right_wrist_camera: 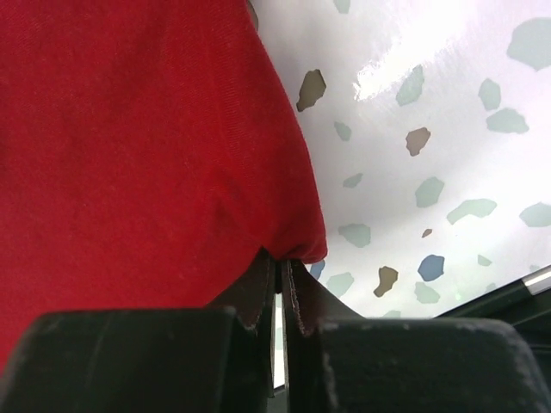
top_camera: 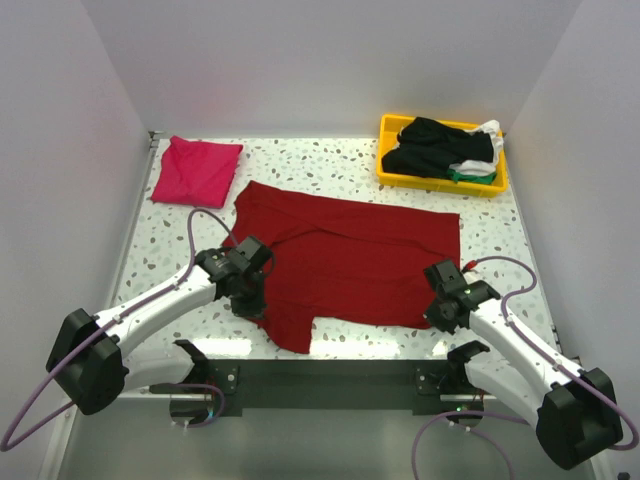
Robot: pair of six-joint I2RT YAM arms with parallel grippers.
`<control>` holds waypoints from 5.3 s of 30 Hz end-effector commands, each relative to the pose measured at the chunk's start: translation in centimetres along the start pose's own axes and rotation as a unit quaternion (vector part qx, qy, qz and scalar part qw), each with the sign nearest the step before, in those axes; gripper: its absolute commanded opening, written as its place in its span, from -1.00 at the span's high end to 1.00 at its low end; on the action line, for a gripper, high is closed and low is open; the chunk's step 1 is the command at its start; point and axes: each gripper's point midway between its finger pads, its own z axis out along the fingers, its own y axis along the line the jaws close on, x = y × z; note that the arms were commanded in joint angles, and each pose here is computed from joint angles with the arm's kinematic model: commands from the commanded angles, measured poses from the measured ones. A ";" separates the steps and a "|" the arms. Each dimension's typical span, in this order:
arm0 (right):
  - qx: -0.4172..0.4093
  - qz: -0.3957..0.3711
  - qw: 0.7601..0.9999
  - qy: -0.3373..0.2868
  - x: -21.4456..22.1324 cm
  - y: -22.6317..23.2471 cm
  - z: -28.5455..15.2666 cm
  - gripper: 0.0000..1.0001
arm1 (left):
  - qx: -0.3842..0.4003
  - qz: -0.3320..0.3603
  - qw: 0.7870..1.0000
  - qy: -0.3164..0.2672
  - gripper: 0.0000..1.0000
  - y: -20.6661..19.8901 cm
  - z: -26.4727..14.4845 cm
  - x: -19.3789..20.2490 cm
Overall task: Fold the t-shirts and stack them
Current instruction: Fold the tshirt
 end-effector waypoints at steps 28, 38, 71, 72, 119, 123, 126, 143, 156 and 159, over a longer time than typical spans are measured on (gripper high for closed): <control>-0.035 -0.117 0.985 -0.125 -14.0 11.0 -3.9 1.00 | 0.049 -0.049 0.959 -0.275 1.00 -4.5 -6.4 -25.0; -0.030 -0.101 0.989 -0.105 -17.8 14.8 0.3 1.00 | 0.010 -0.093 0.955 -0.282 1.00 -4.2 -2.3 -32.4; -0.100 -0.145 0.980 -0.095 -17.3 16.9 2.4 -0.97 | 0.131 0.001 0.979 -0.157 -1.00 -11.1 2.9 -21.2; -0.099 -0.145 0.980 -0.092 -17.1 16.8 2.9 -0.97 | 0.130 -0.003 0.979 -0.157 -1.00 -11.2 3.2 -21.3; 0.018 -0.071 0.990 -0.118 -24.3 11.0 3.9 -0.97 | 0.071 0.011 0.931 -0.358 -1.00 -10.2 -3.6 -31.4; -0.066 -0.098 0.987 -0.106 -24.3 14.2 2.9 -0.97 | 0.074 -0.009 0.941 -0.330 -1.00 -8.6 -1.5 -30.6; -0.133 -0.112 0.981 -0.084 -22.9 16.4 2.9 -0.97 | 0.064 -0.015 0.950 -0.304 -1.00 -8.0 1.2 -30.3; -0.125 -0.159 0.978 0.052 -5.6 12.8 4.9 -0.97 | 0.117 0.014 0.970 -0.214 -1.00 -11.8 14.5 -37.2; -0.356 -0.361 0.835 0.212 12.9 17.0 -8.3 -0.97 | 0.402 -0.086 0.869 -0.274 -1.00 -23.8 16.2 -46.2; -0.390 -0.407 0.788 0.248 15.3 17.9 -10.4 -0.97 | 0.438 -0.101 0.846 -0.287 -1.00 -25.5 15.2 -46.3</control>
